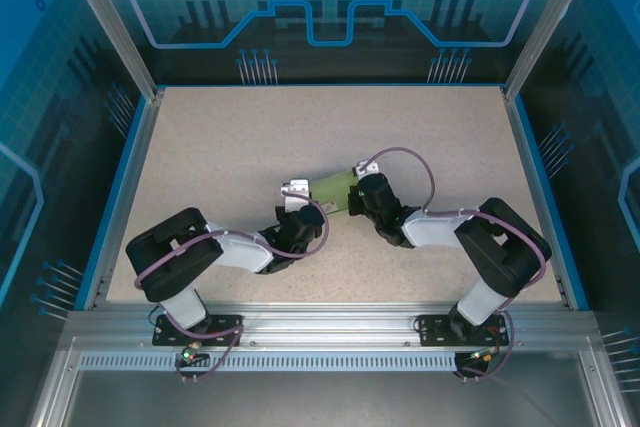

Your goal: Fold the paper box

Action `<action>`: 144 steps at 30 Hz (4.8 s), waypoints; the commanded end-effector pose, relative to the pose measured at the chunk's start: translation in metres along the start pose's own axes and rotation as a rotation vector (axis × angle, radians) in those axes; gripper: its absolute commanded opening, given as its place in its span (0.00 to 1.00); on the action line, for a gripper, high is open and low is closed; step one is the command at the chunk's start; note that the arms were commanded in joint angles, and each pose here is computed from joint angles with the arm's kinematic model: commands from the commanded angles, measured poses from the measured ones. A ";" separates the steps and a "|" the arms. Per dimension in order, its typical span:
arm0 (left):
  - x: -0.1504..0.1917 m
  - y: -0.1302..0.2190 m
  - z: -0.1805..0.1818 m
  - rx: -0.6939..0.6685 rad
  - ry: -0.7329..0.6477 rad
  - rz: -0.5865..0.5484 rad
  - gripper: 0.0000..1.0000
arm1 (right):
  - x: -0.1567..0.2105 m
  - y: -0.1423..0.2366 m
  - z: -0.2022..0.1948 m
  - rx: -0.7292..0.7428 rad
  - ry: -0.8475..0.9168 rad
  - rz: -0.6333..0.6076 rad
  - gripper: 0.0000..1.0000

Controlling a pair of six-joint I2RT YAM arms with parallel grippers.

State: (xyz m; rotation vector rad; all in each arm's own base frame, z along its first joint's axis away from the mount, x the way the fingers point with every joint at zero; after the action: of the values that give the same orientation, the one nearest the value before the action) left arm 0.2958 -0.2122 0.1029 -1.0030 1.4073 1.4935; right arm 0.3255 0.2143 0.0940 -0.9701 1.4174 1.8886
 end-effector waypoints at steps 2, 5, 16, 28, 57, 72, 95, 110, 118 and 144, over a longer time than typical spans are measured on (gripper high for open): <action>0.025 0.004 0.001 0.032 -0.054 0.082 0.16 | 0.024 0.001 0.000 0.007 0.046 0.051 0.01; 0.021 0.006 0.002 0.037 -0.048 0.077 0.21 | 0.025 0.001 0.000 0.009 0.048 0.049 0.00; 0.008 0.023 0.014 0.066 -0.010 0.067 0.42 | 0.023 0.004 0.001 0.013 0.052 0.038 0.00; -0.072 0.075 0.031 0.294 -0.052 -0.005 0.58 | 0.019 0.006 0.002 0.015 0.055 0.025 0.00; -0.094 -0.008 -0.044 0.696 -0.184 0.487 0.55 | 0.016 0.009 0.002 0.029 0.070 0.022 0.02; -0.082 -0.011 -0.044 0.693 -0.200 0.522 0.50 | 0.010 0.021 -0.003 0.046 0.073 0.013 0.17; -0.045 -0.015 -0.052 0.733 -0.135 0.611 0.50 | -0.034 0.091 -0.011 -0.018 0.092 0.054 0.44; -0.018 -0.021 -0.061 0.767 -0.056 0.655 0.51 | -0.042 0.065 -0.027 -0.122 -0.059 0.287 0.55; 0.000 -0.026 -0.063 0.761 -0.046 0.691 0.51 | -0.027 0.055 -0.027 -0.125 -0.072 0.338 0.57; -0.056 -0.016 -0.041 0.692 -0.093 0.527 0.58 | -0.014 0.061 -0.026 -0.111 0.001 0.390 0.61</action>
State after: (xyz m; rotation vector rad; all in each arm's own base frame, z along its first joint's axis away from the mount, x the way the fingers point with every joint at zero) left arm 0.3277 -0.2674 0.1352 -0.0892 2.0739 1.1910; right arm 0.2946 0.1699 0.1288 -0.7497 1.5885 2.2574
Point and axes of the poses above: each hand's point on the last joint's axis, 136 mm out from that joint toward the fingers, its own y axis back along the fingers, its own z axis along the line the jaws close on, x = y × z, the point moved 4 cm from there along y, back along the fingers, and after that the axes turned 7 degrees about -y, right-handed, at the moved point
